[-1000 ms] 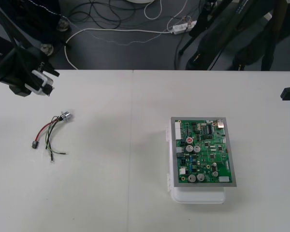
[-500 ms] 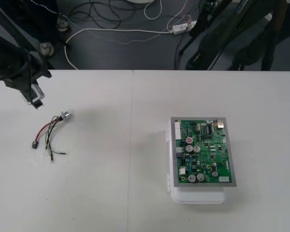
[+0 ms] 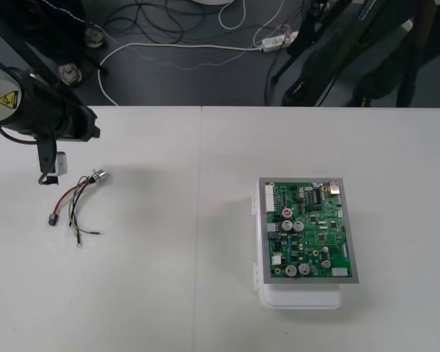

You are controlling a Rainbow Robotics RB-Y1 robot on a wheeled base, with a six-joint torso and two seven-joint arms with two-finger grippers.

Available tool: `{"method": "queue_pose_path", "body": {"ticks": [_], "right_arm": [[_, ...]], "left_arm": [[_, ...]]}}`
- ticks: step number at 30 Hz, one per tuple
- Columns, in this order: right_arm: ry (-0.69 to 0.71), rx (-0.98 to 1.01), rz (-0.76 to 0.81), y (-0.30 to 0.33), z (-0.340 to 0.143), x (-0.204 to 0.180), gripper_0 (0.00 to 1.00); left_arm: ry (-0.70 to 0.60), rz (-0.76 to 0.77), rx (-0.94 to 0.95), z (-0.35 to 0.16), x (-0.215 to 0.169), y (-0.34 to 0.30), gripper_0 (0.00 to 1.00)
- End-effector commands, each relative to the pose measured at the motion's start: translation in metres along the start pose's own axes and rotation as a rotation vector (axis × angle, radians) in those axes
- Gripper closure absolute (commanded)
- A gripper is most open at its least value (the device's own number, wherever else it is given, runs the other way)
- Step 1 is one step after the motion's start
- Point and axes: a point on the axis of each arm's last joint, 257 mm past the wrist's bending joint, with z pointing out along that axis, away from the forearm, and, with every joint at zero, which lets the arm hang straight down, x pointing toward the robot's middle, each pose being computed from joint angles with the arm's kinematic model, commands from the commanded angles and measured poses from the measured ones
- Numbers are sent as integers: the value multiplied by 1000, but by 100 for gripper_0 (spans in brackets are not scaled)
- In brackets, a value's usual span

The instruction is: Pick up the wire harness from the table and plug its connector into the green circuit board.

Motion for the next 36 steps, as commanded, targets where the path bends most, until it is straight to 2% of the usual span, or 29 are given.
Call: {"method": "queue_pose_path", "body": {"ticks": [1,10,16,23,25,26,30,33,36], "right_arm": [[-35,-37,9,9,8,0,0],[-5,-35,8,9,9,9,0],[16,-16,16,4,5,17,0],[23,-8,8,2,6,22,0],[28,-2,5,1,6,24,0],[30,0,3,1,6,25,0],[32,5,5,0,6,26,0],[34,8,6,-1,5,27,0],[42,10,7,-1,4,30,0]], "left_arm": [[41,328,17,0,19,5,50],[-20,535,66,20,1,-5,50],[-59,616,98,34,-7,-7,50],[-127,644,116,39,-23,-7,50],[-146,645,123,39,-27,-9,46],[-152,643,125,39,-28,-10,39],[-166,633,134,40,-33,-17,21],[-176,612,147,45,-38,-27,12],[-180,592,164,51,-41,-37,9]]}}
